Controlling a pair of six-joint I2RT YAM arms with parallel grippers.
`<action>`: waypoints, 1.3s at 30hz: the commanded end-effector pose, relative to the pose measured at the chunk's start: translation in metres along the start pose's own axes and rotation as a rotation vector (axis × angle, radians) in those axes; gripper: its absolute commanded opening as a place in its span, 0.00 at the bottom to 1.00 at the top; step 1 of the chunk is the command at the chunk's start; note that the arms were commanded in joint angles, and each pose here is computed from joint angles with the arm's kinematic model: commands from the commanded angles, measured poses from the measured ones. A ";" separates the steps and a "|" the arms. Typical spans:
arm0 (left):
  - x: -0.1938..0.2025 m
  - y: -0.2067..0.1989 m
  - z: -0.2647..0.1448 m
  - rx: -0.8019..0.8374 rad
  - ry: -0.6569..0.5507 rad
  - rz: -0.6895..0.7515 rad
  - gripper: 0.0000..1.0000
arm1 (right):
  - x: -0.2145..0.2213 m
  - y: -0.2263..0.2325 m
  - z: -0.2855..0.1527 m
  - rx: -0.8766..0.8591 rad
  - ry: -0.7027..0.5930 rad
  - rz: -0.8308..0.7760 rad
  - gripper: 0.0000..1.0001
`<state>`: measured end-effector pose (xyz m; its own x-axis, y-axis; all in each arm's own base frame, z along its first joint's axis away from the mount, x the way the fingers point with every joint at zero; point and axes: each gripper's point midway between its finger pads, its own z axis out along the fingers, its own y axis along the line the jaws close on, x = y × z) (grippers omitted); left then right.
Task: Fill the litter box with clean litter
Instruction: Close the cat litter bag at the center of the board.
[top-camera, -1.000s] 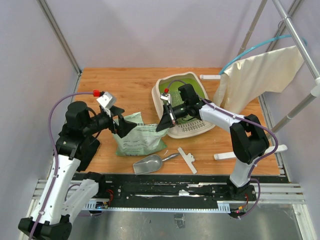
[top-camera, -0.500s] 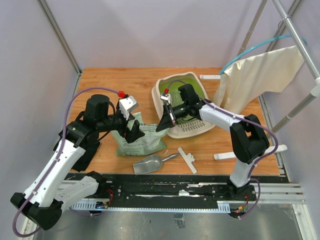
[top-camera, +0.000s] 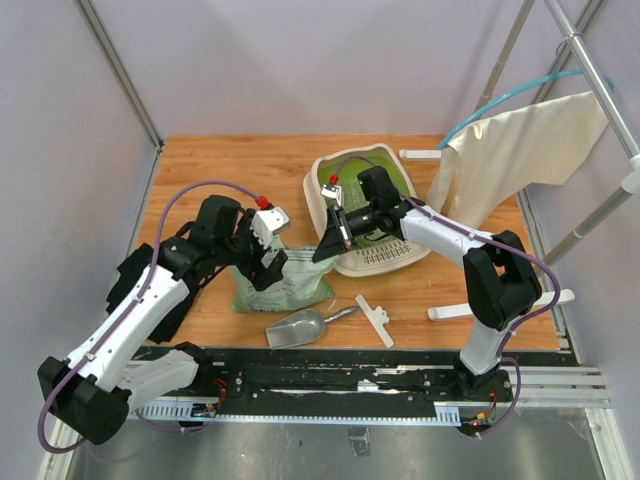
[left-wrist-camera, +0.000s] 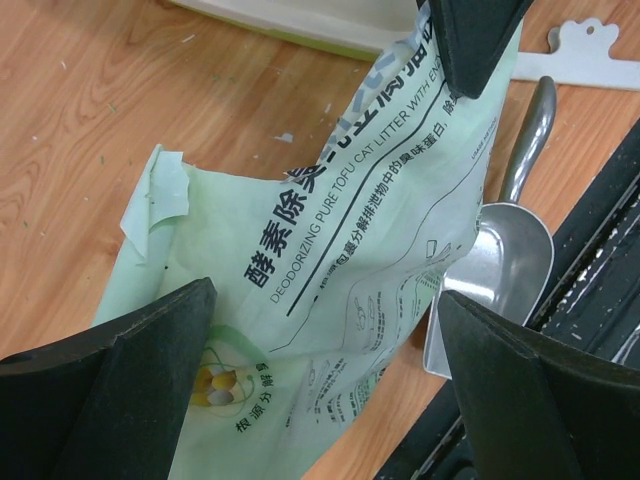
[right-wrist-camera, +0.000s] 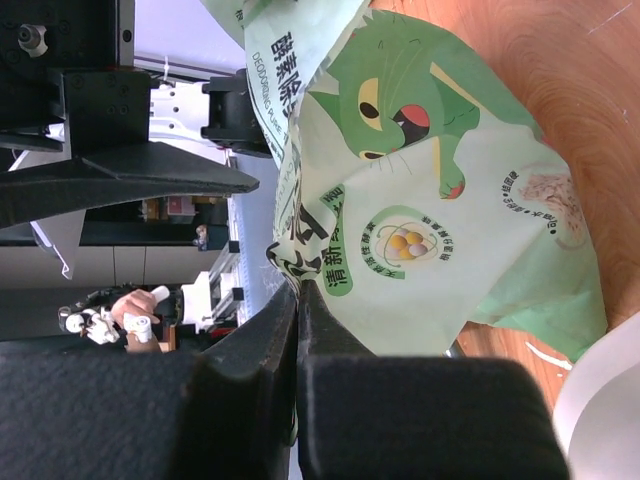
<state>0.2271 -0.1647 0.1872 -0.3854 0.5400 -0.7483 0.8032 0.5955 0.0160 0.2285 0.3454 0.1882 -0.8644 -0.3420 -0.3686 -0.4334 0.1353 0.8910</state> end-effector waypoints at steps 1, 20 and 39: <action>-0.003 0.005 -0.012 -0.046 -0.023 0.073 1.00 | 0.004 0.020 -0.007 -0.047 0.018 -0.049 0.03; -0.054 0.005 -0.033 -0.143 -0.415 -0.259 1.00 | -0.015 0.020 -0.010 0.066 -0.412 -0.558 0.63; -0.018 0.040 -0.110 -0.419 -0.976 -0.932 1.00 | -0.025 0.029 0.002 -0.123 -0.511 -0.616 0.07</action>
<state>0.2074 -0.0907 0.2930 -0.0670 -0.5762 -0.8145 0.2716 0.7750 -0.5706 0.2504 0.3550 0.1982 -0.5352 0.1191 -0.8363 -0.8387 0.0426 0.5429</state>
